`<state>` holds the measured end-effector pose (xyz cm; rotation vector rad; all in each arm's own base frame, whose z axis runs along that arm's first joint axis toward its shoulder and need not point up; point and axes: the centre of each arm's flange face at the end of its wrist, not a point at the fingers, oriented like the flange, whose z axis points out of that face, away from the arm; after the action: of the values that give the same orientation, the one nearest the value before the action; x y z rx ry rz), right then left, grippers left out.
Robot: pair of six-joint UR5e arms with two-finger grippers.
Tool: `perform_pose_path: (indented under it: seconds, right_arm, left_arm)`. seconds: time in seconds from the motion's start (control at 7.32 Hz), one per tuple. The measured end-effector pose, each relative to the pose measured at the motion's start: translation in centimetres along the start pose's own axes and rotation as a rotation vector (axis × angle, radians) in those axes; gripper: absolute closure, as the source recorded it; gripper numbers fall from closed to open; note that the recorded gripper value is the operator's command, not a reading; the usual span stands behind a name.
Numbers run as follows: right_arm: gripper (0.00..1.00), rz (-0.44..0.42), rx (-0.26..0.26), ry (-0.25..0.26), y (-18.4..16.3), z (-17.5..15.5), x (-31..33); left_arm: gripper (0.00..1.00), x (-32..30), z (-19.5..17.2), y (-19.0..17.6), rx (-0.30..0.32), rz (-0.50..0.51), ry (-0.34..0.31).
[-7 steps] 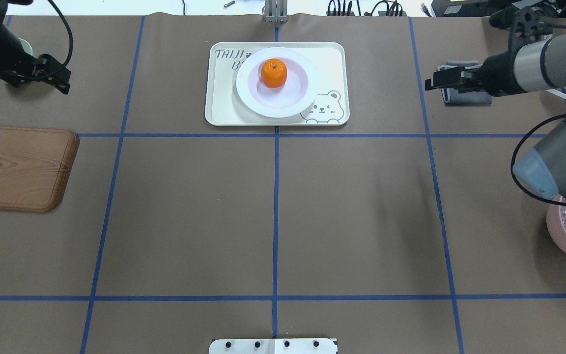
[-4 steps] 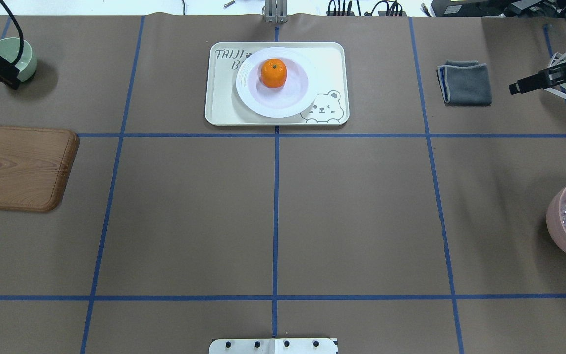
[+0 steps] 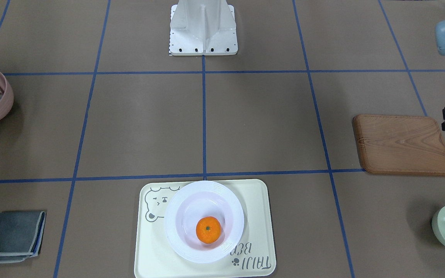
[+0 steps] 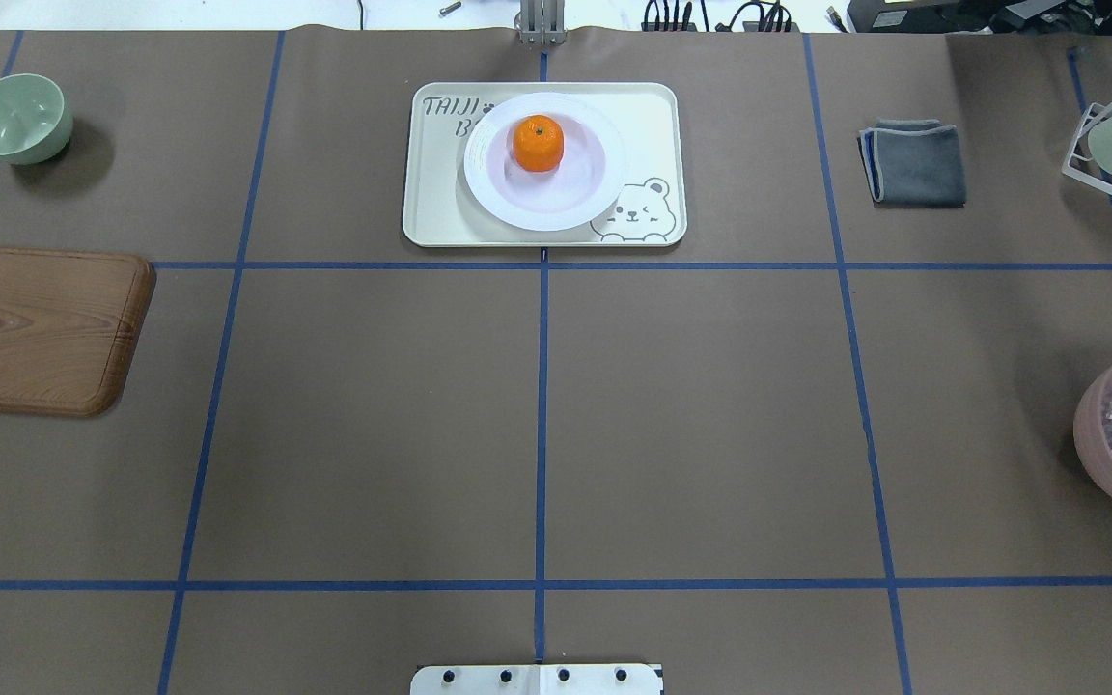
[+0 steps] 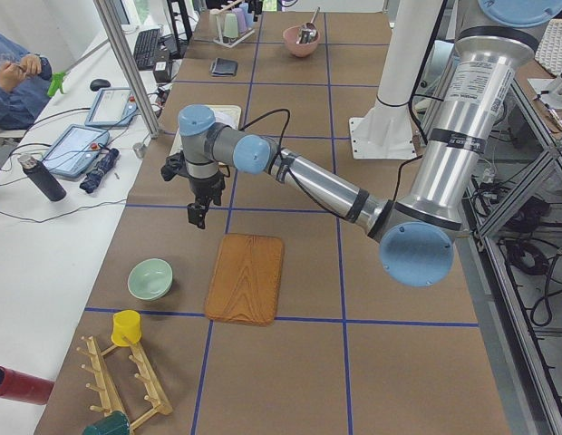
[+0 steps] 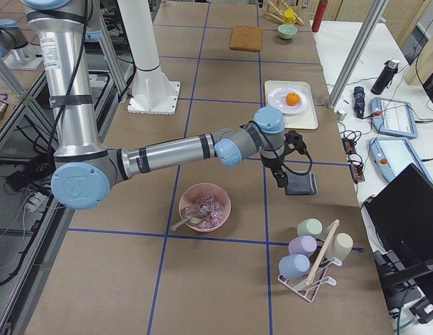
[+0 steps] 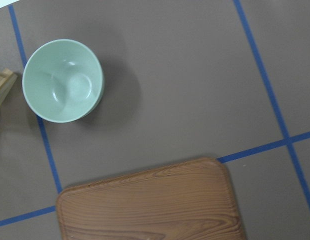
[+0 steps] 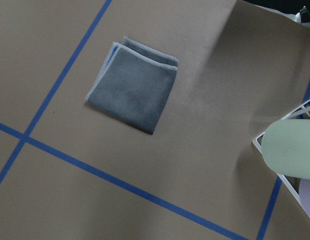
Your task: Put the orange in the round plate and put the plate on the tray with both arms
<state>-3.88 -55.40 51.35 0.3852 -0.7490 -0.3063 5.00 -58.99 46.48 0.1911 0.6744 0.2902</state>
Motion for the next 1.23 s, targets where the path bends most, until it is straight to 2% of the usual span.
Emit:
perform_pose_path:
  seconds: [0.55,0.96,1.23]
  right_arm:
    - [0.0,0.032,-0.108,0.017,3.0,0.5,2.9]
    - [0.0,0.049,-0.154,0.013,3.4,-0.1,4.1]
    - [0.0,0.05,-0.167,0.012,3.3,-0.4,4.2]
  left_arm:
    - [0.02,-4.0,1.0,1.4,-0.036,-0.05,0.052]
    - [0.02,-5.6,2.3,2.8,-0.062,-0.109,0.101]
    - [0.02,-6.1,3.2,3.9,-0.078,-0.131,0.113]
